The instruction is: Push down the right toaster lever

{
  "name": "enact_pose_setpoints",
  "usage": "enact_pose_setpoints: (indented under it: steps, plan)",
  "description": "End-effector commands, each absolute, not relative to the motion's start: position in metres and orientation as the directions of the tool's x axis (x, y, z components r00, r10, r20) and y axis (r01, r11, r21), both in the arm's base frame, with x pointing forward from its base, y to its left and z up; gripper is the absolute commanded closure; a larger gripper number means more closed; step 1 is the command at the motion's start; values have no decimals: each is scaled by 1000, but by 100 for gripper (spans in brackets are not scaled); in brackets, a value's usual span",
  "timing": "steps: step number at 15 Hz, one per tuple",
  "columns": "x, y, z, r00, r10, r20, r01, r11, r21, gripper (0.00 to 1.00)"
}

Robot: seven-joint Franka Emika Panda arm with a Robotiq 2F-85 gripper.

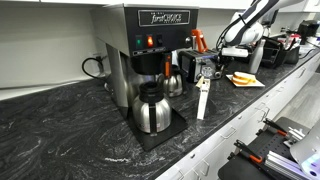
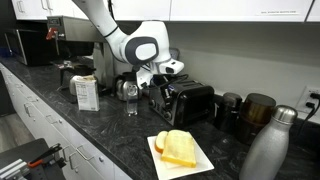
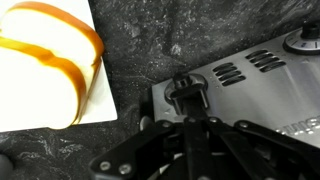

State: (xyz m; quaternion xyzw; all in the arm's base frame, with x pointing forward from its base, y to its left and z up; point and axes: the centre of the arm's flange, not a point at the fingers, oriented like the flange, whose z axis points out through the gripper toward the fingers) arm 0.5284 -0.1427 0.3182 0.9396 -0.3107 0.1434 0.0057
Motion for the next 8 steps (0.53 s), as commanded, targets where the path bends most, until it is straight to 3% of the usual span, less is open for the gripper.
enact_pose_setpoints:
  steps: [1, 4, 6, 8]
  plan:
    - [543, -121, 249, 803, -561, 200, -554, -827, -96, 100]
    - [542, -121, 258, 801, -561, 208, -555, -827, -93, 100]
    - [541, -119, 265, 800, -563, 208, -556, -826, -96, 73]
    - [537, -117, 271, 796, -567, 214, -560, -823, -95, 61]
